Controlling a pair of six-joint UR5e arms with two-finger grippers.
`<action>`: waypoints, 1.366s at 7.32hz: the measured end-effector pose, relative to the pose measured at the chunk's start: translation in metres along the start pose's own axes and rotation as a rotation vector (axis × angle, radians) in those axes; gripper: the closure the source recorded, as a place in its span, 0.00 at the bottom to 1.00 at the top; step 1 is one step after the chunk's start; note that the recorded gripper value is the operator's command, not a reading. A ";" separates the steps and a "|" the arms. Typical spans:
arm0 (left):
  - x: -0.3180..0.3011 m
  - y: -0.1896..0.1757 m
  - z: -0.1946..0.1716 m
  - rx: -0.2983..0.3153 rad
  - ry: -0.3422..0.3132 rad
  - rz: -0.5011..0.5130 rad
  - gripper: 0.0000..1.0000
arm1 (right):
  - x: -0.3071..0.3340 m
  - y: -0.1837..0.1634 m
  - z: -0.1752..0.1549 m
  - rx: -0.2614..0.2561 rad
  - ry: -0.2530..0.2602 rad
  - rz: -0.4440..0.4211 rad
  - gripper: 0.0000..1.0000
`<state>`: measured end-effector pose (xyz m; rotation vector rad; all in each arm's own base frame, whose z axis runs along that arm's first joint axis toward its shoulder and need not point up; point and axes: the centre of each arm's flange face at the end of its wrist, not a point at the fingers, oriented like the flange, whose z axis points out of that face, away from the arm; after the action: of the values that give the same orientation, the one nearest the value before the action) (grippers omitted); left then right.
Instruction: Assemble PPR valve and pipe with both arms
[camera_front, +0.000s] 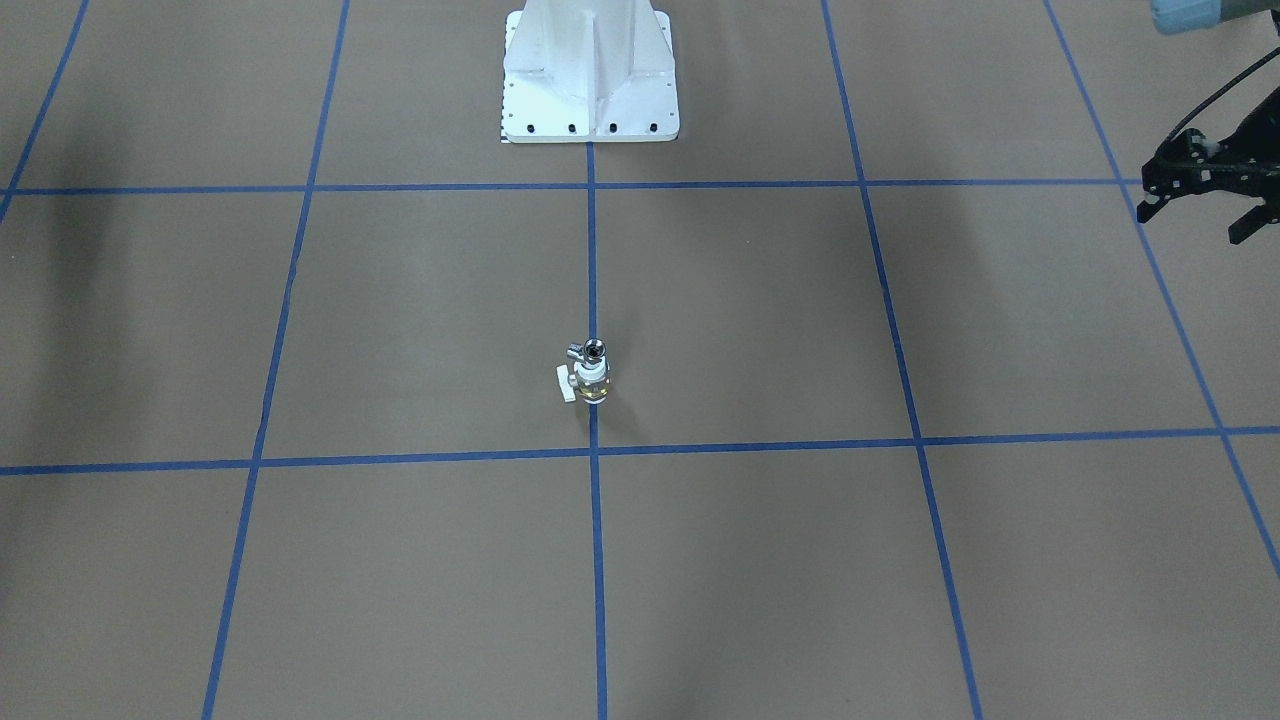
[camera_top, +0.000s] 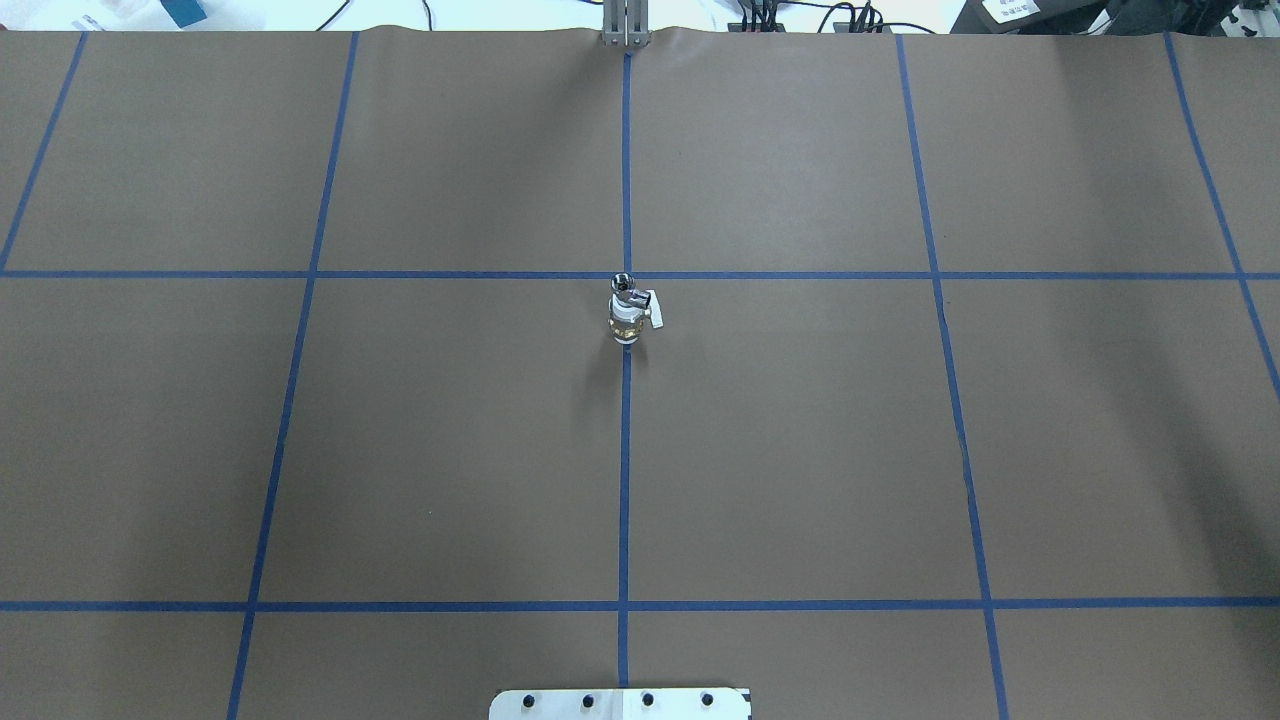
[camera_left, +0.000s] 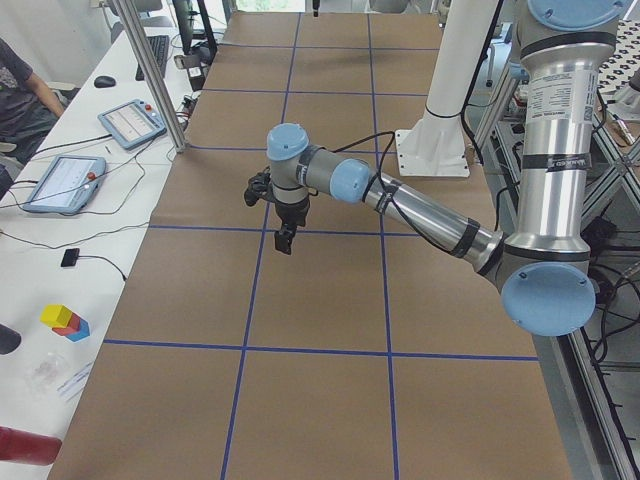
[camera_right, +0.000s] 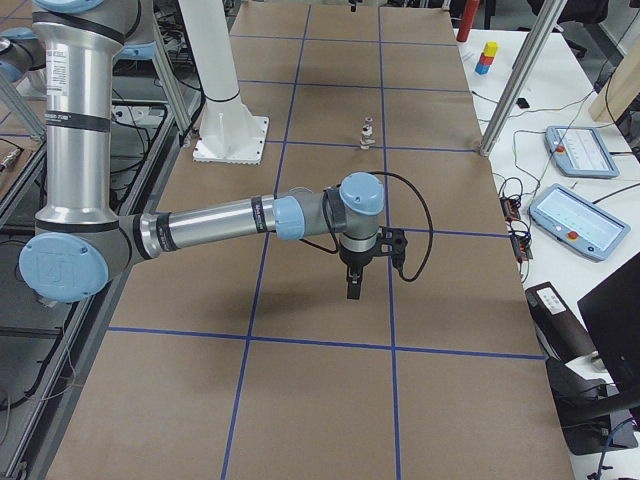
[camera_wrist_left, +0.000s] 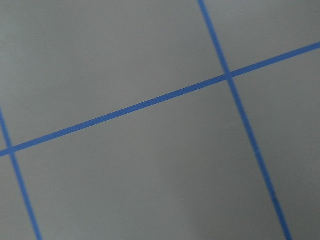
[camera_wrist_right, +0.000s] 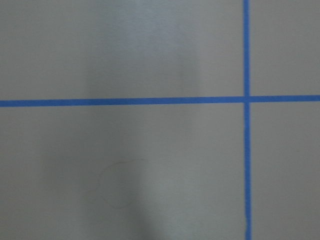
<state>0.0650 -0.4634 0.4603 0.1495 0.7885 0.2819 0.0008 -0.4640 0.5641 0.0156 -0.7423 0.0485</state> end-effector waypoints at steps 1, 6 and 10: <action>-0.018 0.008 0.001 -0.006 0.012 -0.031 0.00 | 0.011 0.003 0.003 -0.008 -0.004 -0.019 0.00; -0.103 0.025 0.006 0.042 -0.002 -0.061 0.00 | 0.011 0.011 -0.005 -0.005 -0.069 -0.087 0.00; -0.109 0.030 0.010 0.020 0.034 -0.085 0.00 | 0.013 0.015 -0.008 0.006 -0.030 -0.072 0.00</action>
<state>-0.0066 -0.4687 0.5484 0.1296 0.8293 0.1967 0.0150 -0.4478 0.5673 0.0492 -0.7709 -0.0186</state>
